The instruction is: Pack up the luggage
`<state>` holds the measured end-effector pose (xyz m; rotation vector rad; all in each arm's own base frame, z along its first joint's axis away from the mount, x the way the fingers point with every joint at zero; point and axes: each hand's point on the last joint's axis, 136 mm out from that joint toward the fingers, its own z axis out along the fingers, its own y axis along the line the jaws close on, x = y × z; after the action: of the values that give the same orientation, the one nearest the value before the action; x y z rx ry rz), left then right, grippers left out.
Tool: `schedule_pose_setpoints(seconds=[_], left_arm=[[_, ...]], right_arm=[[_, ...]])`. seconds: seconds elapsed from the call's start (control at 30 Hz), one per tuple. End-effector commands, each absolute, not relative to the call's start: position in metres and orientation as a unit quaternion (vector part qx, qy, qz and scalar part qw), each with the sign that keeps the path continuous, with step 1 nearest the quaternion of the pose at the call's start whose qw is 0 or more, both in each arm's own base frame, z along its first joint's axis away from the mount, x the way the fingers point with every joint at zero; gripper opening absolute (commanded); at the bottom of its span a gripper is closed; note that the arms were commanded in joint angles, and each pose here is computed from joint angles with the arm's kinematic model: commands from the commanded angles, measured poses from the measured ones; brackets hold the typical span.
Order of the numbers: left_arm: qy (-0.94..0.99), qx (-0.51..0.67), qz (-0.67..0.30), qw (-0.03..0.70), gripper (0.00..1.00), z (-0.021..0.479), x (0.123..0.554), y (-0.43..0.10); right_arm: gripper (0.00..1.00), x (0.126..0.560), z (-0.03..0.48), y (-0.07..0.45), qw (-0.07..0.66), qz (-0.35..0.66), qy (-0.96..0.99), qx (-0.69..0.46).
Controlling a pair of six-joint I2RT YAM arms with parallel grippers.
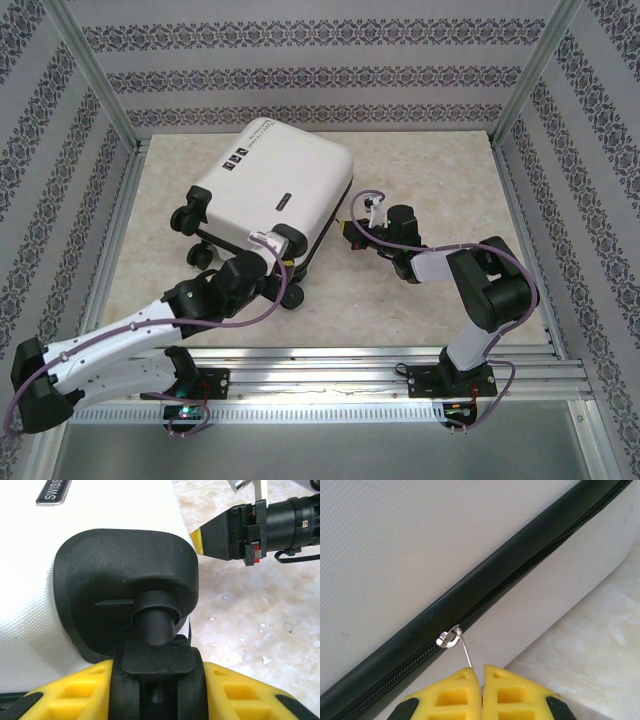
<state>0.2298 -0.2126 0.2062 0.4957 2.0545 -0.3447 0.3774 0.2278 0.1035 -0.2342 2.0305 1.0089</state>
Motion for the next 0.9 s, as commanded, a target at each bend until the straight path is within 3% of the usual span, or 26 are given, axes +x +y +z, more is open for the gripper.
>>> schedule_pose_setpoints(seconds=[0.0,0.87], left_arm=[[0.777,0.180,-0.229,0.559,0.18,0.272,0.220,-0.215],[0.764,0.178,-0.239,0.573,0.18,0.279,0.210,-0.201]], right_arm=[[0.00,0.418,0.111,0.181,0.488,0.313,0.815,-0.010],[0.00,0.437,0.113,0.134,0.482,0.254,0.835,0.072]])
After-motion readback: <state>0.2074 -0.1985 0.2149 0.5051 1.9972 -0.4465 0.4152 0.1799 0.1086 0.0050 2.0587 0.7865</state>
